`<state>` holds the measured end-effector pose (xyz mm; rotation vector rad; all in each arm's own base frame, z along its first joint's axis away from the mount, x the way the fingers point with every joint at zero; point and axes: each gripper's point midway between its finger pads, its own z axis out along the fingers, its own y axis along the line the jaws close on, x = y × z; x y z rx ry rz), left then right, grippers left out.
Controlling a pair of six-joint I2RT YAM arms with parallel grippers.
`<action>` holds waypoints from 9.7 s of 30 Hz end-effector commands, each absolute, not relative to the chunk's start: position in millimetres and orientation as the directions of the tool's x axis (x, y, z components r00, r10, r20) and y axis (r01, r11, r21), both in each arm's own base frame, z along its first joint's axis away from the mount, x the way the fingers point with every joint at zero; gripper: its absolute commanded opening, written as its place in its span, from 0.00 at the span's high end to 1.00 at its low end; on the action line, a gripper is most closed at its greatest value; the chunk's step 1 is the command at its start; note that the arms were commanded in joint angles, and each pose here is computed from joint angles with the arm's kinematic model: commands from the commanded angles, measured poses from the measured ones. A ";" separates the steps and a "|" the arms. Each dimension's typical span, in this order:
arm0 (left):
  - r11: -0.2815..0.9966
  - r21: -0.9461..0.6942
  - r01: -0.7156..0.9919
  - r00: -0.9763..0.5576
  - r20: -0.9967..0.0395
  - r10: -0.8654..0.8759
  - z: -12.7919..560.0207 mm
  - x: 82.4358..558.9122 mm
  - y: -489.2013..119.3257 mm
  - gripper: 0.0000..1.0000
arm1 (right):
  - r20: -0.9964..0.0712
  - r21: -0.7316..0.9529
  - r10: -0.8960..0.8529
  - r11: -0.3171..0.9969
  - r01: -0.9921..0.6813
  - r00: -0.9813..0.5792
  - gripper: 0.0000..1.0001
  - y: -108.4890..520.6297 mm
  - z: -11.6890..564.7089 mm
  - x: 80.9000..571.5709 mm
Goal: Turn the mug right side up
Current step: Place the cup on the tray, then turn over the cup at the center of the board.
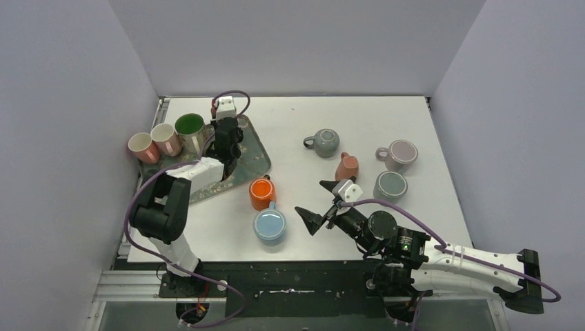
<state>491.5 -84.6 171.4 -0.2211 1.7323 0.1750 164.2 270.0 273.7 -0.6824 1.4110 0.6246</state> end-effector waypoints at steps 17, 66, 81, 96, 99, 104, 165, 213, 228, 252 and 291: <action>0.952 -0.029 -0.306 -0.026 -0.999 -0.039 188.5 541.8 -54.5 1.00 | -0.997 0.045 0.073 0.668 -0.743 0.005 0.00 274.0 294.1 161.5; 0.918 -0.376 0.125 -0.268 -0.904 -0.334 295.1 407.4 -118.1 0.03 | -0.978 0.124 0.040 0.902 -0.413 -0.206 0.00 265.8 267.3 214.7; 0.932 -0.350 0.091 -0.595 -0.770 -0.231 215.6 307.5 -108.9 0.09 | -0.952 0.170 0.040 0.892 -0.420 -0.302 0.00 262.7 233.5 209.7; 0.764 -0.176 0.621 -0.456 -0.874 0.170 229.8 355.3 -239.3 0.17 | -0.951 0.227 0.084 0.843 -0.488 -0.297 0.00 248.4 244.4 193.6; 0.650 -0.159 0.743 -0.390 -0.893 0.227 224.9 372.8 -271.7 0.21 | -0.956 0.231 0.101 0.839 -0.493 -0.276 0.00 238.8 252.0 191.2; 0.598 -0.122 0.792 -0.339 -0.903 0.264 204.1 414.1 -299.8 0.26 | -0.960 0.239 0.125 0.830 -0.504 -0.250 0.00 226.0 265.8 186.9; 0.862 -0.040 0.505 -0.352 -0.921 0.164 215.6 316.8 -170.6 0.15 | -0.492 0.071 -0.289 0.927 -0.368 -0.822 0.29 186.6 88.1 345.2; 0.950 -0.028 0.310 -0.290 -0.955 0.067 238.9 318.2 -134.5 0.06 | -0.531 0.138 -0.433 0.804 -0.578 -0.728 1.00 248.0 76.7 307.8; 0.749 -0.278 0.601 -0.374 -0.926 -0.044 266.3 284.1 -202.9 0.04 | -0.906 0.110 -0.208 0.727 -0.678 -0.370 1.00 287.2 171.8 320.9; 0.495 -0.848 0.192 -0.767 -0.444 -0.464 272.7 292.6 -245.8 0.30 | -0.860 -0.415 -0.148 0.760 -0.500 0.488 1.00 265.8 271.2 300.6; 0.170 -0.984 -0.051 -0.909 -0.024 -0.415 246.6 262.1 -283.0 0.52 | -0.592 -0.746 -0.357 0.581 -0.325 0.723 1.00 320.7 291.7 244.9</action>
